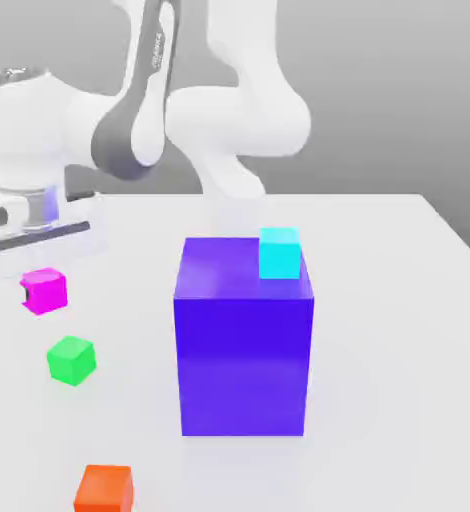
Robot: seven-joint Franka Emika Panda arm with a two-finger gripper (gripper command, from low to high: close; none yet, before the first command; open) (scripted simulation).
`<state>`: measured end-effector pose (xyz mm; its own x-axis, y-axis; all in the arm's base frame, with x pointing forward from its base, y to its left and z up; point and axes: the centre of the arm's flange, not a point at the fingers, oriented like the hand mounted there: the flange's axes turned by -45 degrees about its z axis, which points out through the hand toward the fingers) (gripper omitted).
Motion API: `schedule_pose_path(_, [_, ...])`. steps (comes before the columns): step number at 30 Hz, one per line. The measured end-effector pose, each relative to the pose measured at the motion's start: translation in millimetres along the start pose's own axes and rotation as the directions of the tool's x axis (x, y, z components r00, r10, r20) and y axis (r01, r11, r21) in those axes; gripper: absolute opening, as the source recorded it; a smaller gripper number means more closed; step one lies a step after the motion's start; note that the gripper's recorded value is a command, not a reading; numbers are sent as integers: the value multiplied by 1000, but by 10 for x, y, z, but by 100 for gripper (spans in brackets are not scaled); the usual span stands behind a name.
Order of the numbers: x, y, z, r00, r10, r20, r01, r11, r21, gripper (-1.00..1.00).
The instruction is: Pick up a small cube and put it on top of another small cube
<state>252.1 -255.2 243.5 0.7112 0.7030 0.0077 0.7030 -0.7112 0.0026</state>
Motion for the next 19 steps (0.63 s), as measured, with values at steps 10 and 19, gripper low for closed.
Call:
schedule_pose_path(10, [75,12,383,999,-14,-42,15,999,30,-100])
schedule_pose_path(19, [-15,-30,675,1000,-3,2,3,1000,7,100])
